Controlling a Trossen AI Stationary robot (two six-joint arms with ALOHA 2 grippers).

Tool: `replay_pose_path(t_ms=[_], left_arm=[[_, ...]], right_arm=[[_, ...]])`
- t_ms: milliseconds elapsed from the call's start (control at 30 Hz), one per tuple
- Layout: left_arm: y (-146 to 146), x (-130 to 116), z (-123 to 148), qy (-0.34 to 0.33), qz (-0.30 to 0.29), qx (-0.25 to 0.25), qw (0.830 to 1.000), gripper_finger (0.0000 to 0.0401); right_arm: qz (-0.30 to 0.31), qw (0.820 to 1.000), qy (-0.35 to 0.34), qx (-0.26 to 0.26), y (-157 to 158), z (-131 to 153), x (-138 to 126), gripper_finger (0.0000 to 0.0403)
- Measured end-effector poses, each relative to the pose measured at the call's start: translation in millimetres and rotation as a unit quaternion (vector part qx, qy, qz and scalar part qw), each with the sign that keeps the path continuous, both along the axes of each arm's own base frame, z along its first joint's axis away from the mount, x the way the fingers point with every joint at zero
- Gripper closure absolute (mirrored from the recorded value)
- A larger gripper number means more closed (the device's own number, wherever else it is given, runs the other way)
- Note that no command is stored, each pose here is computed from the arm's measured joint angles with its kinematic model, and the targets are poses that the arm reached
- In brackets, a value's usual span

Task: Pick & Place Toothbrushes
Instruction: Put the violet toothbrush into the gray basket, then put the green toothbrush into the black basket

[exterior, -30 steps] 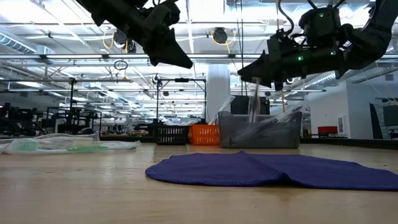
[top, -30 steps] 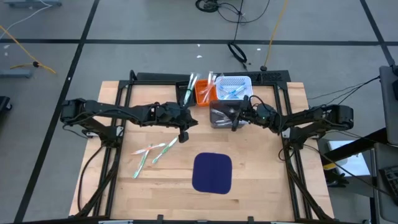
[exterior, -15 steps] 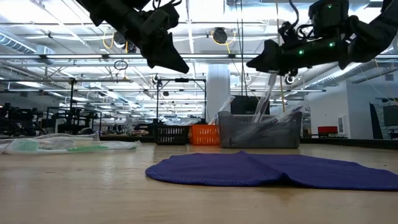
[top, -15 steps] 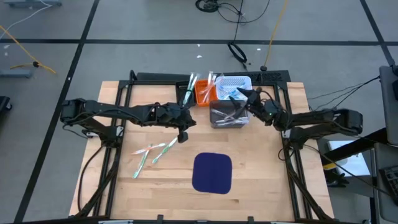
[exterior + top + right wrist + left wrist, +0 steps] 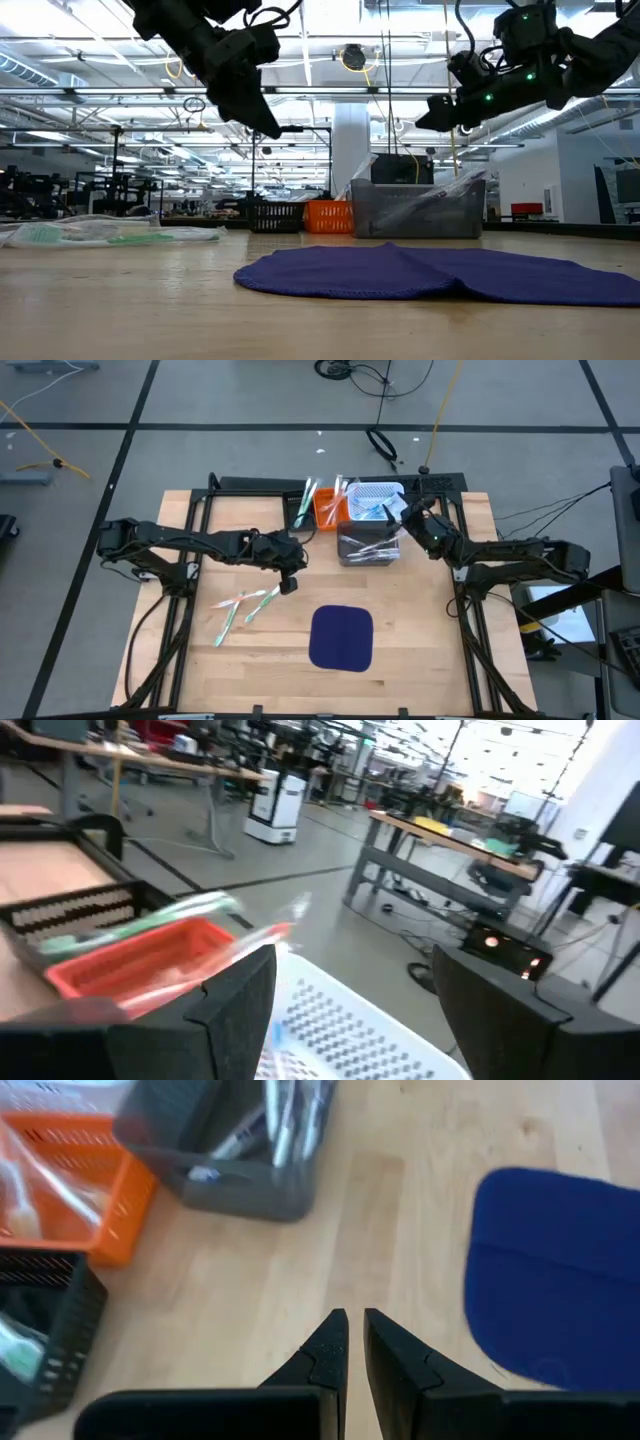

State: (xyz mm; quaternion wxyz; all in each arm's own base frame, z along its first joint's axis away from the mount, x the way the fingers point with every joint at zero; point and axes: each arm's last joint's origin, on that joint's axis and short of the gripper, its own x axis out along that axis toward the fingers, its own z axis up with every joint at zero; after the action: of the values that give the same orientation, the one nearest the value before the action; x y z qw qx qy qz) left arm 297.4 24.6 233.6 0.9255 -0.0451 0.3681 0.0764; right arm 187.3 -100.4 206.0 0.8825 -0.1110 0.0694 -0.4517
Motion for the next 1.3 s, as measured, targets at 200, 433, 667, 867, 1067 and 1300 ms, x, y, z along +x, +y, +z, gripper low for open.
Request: replay_pose_path(t_ms=[200, 433, 667, 867, 1067, 1300], left_arm=[[-12, -4, -4, 0.030, -0.008, -0.014, 0.999, 0.0368], [-23, -18, -16, 0.121, 0.038, -0.061, 0.990, 0.0368], [-35, -31, -26, 0.198, 0.116, -0.129, 0.965, 0.0368], [-47, -31, -40, 0.245, 0.158, -0.170, 0.941, 0.0360], [-52, -32, -56, 0.297, 0.194, -0.169, 0.920, 0.0311], [-55, -25, -75, 0.320, 0.202, -0.169, 0.910, 0.0268]], right_arm=[[0.020, 0.999, -0.025, 0.015, -2, 1, -1, 0.0145], [0.077, 0.995, -0.043, 0.042, 7, 0, 4, 0.0144], [0.119, 0.991, -0.046, 0.049, 19, 0, 10, 0.0147], [0.137, 0.988, -0.045, 0.049, 26, 0, 13, 0.0147], [0.144, 0.987, -0.046, 0.046, 29, 1, 14, 0.0147], [0.144, 0.987, -0.044, 0.046, 29, 0, 14, 0.0147]])
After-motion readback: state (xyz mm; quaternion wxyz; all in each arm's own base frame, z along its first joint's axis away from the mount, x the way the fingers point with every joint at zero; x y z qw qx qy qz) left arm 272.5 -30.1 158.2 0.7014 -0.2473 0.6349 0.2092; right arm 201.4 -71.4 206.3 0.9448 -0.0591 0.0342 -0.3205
